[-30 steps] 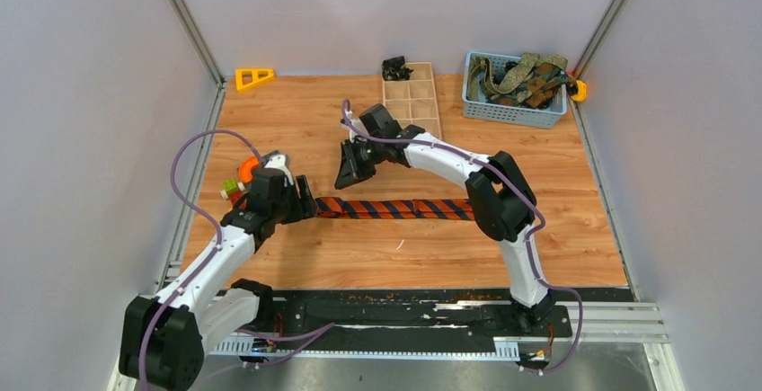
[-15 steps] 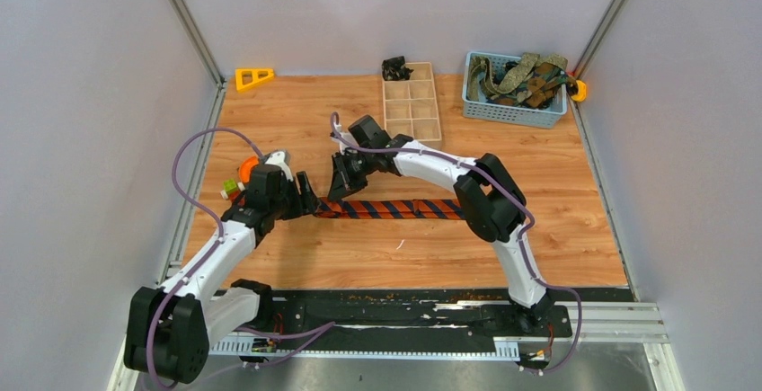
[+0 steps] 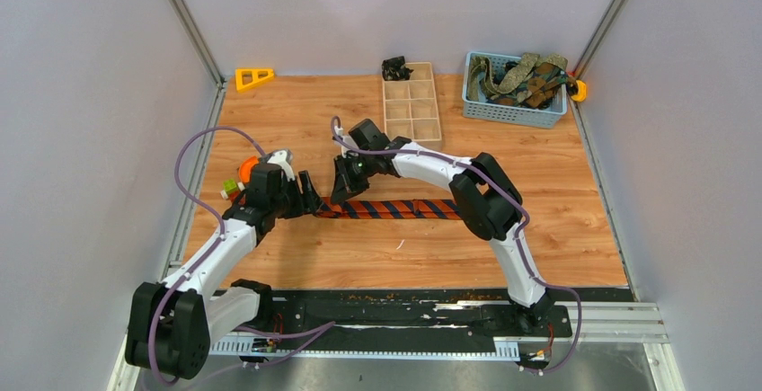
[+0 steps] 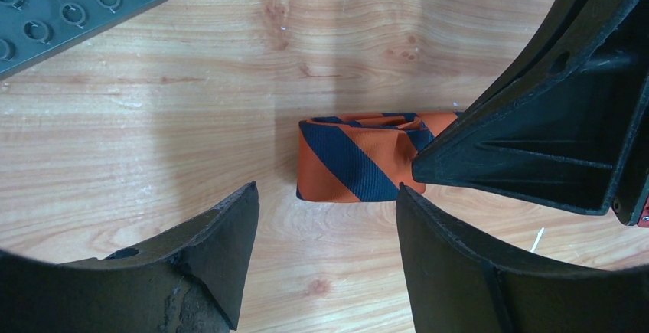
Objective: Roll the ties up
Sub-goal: Roll the tie at the center of the board.
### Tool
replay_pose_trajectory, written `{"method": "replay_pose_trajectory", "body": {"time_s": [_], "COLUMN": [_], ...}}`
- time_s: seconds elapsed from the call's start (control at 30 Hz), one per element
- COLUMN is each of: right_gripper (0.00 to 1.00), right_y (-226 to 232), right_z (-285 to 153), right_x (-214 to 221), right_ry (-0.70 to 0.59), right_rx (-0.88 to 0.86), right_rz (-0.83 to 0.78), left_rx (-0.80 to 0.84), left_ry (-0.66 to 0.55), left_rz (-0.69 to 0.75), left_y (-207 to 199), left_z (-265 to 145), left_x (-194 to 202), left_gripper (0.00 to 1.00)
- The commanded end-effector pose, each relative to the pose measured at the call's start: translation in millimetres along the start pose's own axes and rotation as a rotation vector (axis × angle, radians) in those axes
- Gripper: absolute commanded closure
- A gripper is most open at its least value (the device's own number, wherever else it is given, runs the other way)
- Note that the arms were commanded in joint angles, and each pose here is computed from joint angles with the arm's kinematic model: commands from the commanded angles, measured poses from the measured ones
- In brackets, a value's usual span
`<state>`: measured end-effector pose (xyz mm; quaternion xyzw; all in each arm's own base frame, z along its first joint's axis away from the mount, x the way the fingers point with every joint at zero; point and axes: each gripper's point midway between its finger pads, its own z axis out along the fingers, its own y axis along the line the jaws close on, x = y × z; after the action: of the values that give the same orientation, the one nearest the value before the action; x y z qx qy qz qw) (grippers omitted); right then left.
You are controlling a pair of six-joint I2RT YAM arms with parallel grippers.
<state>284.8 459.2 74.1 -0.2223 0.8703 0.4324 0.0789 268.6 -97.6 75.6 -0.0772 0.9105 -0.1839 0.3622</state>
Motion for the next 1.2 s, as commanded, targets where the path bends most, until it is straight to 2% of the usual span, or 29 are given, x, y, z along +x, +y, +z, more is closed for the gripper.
{"method": "replay_pose_trajectory", "body": {"time_s": [0.0,0.43,0.7,1.17], "right_gripper": [1.0,1.0,0.91,0.95], "right_y": [-11.1,-8.3,12.7,-14.8], "right_z": [0.7,-2.9,-8.7,8.2], "right_x": [-0.9,-3.6,-4.7,5.7], "right_ry": [-0.01,-0.015,-0.011,0.02], "right_rx": [0.014,-0.007,-0.072,-0.028], "right_rz": [-0.009,-0.009,-0.031,0.011], "left_rx": [0.035,0.043,0.04,0.066], "left_ry": [-0.034,-0.023,-0.029,-0.006], "left_rz": [0.017,0.017,0.015,0.019], "left_y": [-5.3,-4.1,-1.8,-3.1], "left_z": [3.4,10.8,13.5,20.6], "left_x": [-9.9,-5.2,-4.8,1.8], "left_gripper": [0.27,0.26,0.25,0.23]}}
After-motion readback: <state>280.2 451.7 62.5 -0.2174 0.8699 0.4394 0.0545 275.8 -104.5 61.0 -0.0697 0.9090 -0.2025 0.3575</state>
